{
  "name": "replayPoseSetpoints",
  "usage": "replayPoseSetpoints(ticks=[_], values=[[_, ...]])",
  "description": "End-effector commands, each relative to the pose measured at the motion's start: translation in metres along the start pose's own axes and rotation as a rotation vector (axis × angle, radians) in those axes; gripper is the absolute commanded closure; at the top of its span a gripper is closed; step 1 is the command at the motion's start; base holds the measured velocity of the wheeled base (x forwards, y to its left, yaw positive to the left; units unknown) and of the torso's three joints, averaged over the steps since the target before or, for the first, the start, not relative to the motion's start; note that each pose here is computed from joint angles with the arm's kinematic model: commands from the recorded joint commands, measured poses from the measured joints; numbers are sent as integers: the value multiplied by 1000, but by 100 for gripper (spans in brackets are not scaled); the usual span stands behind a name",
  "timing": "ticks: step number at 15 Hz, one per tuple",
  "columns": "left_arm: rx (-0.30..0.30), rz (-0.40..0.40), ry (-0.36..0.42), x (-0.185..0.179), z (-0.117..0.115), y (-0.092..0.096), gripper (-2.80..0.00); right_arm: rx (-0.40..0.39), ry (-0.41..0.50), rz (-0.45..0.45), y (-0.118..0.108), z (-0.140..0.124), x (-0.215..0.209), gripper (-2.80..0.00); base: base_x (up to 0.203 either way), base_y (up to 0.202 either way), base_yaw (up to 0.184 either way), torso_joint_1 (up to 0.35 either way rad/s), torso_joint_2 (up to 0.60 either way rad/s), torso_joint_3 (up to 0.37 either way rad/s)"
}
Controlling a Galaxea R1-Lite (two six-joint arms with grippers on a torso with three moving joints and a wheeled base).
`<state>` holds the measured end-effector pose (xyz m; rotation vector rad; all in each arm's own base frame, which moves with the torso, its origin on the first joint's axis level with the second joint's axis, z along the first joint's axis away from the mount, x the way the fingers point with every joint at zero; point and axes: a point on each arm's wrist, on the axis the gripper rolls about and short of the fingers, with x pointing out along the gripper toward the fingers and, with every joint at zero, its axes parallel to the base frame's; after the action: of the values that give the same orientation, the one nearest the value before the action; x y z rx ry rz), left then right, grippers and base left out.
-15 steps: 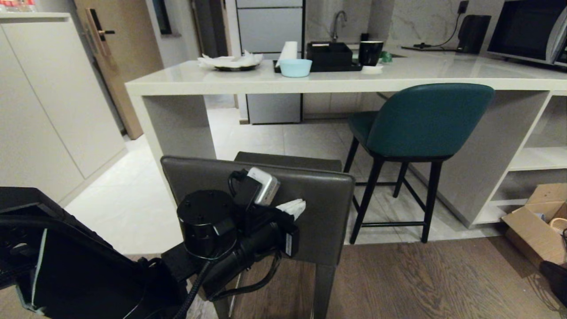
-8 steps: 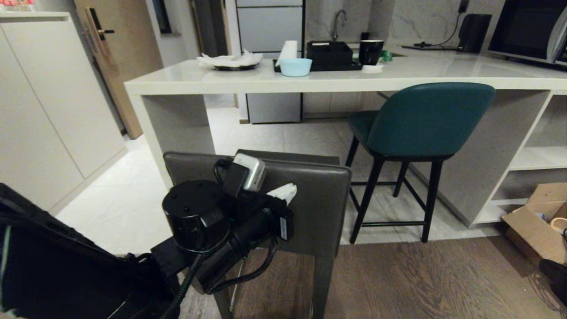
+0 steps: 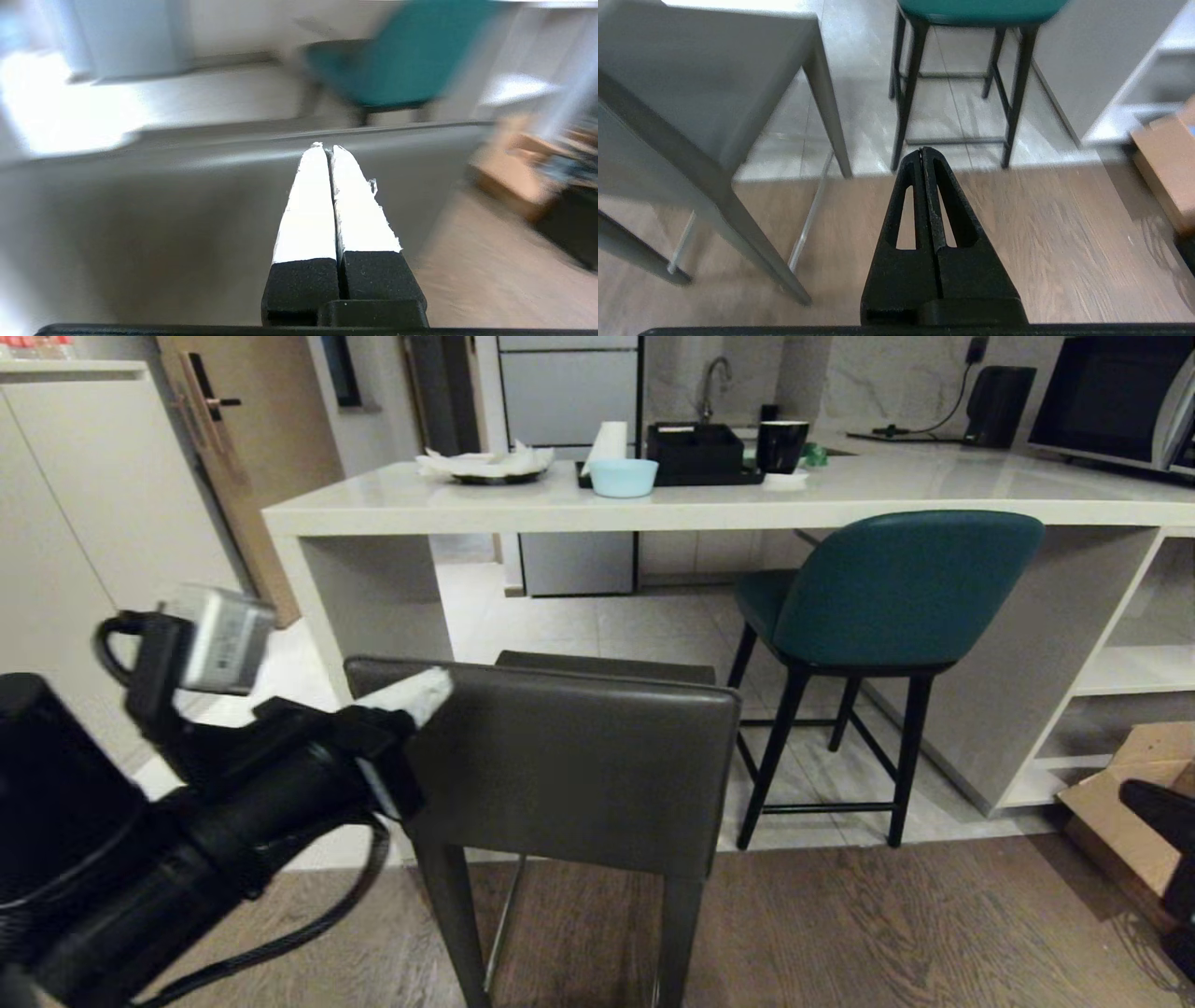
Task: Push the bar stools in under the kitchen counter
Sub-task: Push the gray chair back under the dining table
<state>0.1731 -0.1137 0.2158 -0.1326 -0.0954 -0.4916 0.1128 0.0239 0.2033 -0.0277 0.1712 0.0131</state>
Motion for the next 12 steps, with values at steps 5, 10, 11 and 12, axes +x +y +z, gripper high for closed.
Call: replayPoseSetpoints(ticks=[5, 10, 11, 12], values=[[-2, 199, 142, -65, 8, 86, 0, -64, 64, 173, 60, 1, 75, 0, 0, 0, 0, 0, 0, 0], [11, 121, 198, -47, -38, 116, 0, -9, 111, 122, 63, -12, 80, 0, 0, 0, 0, 0, 0, 0], [15, 99, 196, -45, -44, 114, 0, -6, 120, 120, 62, -15, 79, 0, 0, 0, 0, 0, 0, 0], [14, 95, 196, -45, -46, 113, 0, -4, 119, 119, 62, -14, 79, 0, 0, 0, 0, 0, 0, 0]])
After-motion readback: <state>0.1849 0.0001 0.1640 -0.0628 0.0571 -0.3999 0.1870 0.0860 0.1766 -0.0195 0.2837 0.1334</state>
